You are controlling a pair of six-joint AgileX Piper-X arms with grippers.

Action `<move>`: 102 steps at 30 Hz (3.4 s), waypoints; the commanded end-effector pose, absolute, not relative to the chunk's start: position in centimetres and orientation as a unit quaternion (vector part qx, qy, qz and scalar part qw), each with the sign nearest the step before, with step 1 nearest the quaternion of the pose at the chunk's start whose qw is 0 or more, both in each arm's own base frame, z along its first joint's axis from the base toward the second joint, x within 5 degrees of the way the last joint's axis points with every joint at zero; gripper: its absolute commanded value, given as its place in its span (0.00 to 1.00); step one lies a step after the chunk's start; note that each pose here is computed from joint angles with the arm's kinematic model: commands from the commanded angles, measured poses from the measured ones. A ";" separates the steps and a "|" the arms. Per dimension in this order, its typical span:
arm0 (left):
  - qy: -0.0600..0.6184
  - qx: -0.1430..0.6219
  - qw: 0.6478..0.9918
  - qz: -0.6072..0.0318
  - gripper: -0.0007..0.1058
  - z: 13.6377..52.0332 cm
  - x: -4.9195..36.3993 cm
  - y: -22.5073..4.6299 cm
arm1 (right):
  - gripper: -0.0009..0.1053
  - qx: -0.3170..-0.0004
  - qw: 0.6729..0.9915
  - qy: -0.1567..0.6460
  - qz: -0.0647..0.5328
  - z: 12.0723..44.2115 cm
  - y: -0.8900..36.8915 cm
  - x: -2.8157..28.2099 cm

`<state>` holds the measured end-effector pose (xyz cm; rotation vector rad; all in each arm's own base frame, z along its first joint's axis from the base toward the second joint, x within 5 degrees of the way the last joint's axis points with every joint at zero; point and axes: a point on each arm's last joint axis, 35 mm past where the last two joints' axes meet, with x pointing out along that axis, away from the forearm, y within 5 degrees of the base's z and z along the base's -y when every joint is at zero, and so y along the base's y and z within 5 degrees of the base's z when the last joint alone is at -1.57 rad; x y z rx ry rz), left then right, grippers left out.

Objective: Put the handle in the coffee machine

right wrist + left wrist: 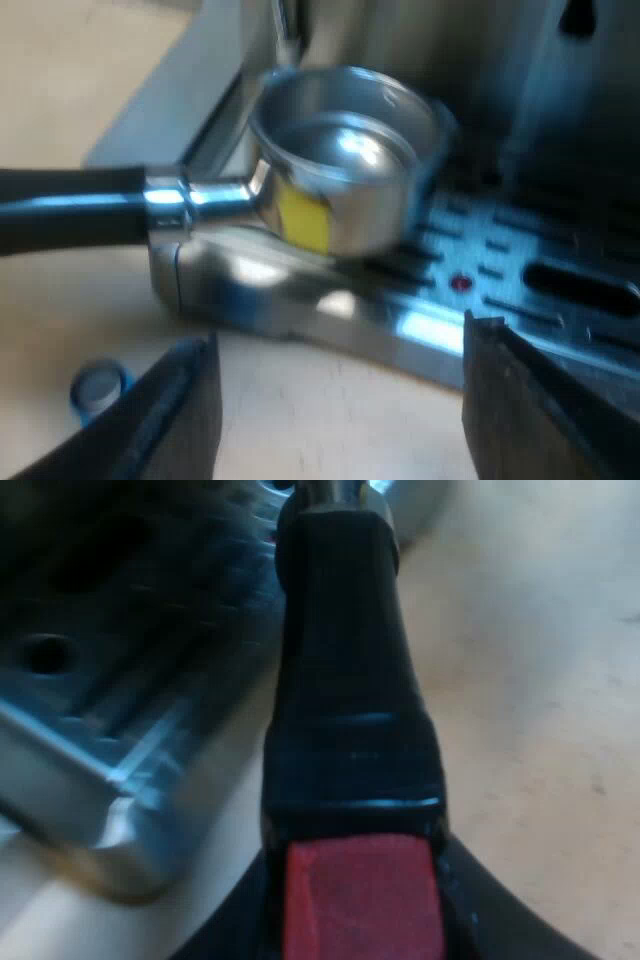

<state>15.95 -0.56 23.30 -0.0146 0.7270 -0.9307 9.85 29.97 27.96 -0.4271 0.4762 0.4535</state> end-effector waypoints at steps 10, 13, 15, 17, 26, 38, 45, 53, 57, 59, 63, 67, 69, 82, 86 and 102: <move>0.299 0.000 0.840 -0.452 0.01 23.7 17.9 -0.2 | 0.53 -0.161 0.960 0.162 0.161 26.5 33.0 10.9; 0.309 -0.003 0.835 -0.456 0.01 22.9 18.8 0.0 | 0.53 -0.145 0.968 0.144 0.143 26.0 33.7 11.2; 0.309 0.001 0.833 -0.459 0.01 22.9 19.2 0.0 | 0.53 -0.139 0.972 0.136 0.132 25.8 33.9 11.3; 0.307 0.005 0.832 -0.461 0.01 22.9 19.8 0.1 | 0.53 -0.135 0.974 0.132 0.127 25.4 34.3 11.4; 0.298 0.013 0.836 -0.461 0.01 21.9 21.9 0.4 | 0.53 -0.140 0.978 0.107 0.115 23.3 36.0 12.0; 0.265 0.048 0.844 -0.464 0.01 22.7 23.5 0.7 | 0.53 -0.134 0.985 0.080 0.079 21.0 37.2 13.8; 0.271 0.037 0.839 -0.470 0.01 22.8 25.5 1.0 | 0.53 -0.139 0.985 0.072 0.077 21.3 37.2 14.5; 0.255 0.029 0.836 -0.485 0.01 23.7 26.1 0.9 | 0.53 -0.141 0.984 0.070 0.077 21.4 37.2 14.5; 0.256 0.025 0.834 -0.488 0.01 23.7 26.0 0.9 | 0.53 -0.141 0.984 0.070 0.077 21.4 37.2 14.5; 0.256 0.025 0.834 -0.488 0.01 23.7 26.0 0.9 | 0.53 -0.141 0.984 0.070 0.077 21.4 37.2 14.5; 0.252 0.021 0.832 -0.493 0.01 23.7 26.0 0.8 | 0.53 -0.142 0.984 0.070 0.077 21.4 37.2 14.5; 0.250 0.024 0.832 -0.494 0.01 23.7 26.0 0.8 | 0.53 -0.142 0.984 0.070 0.077 21.4 37.2 14.5; 0.247 0.026 0.832 -0.496 0.01 23.8 26.0 0.8 | 0.53 -0.142 0.984 0.070 0.077 21.4 37.2 14.5; 0.217 0.037 0.834 -0.506 0.01 25.3 25.7 0.7 | 0.53 -0.142 0.984 0.070 0.077 21.4 37.2 14.5; 0.209 0.044 0.836 -0.505 0.01 25.8 25.5 0.7 | 0.53 -0.142 0.984 0.070 0.077 21.4 37.2 14.5; 0.218 0.025 0.834 -0.506 0.01 26.7 24.3 0.5 | 0.52 -0.197 0.975 0.069 0.081 21.2 37.2 14.4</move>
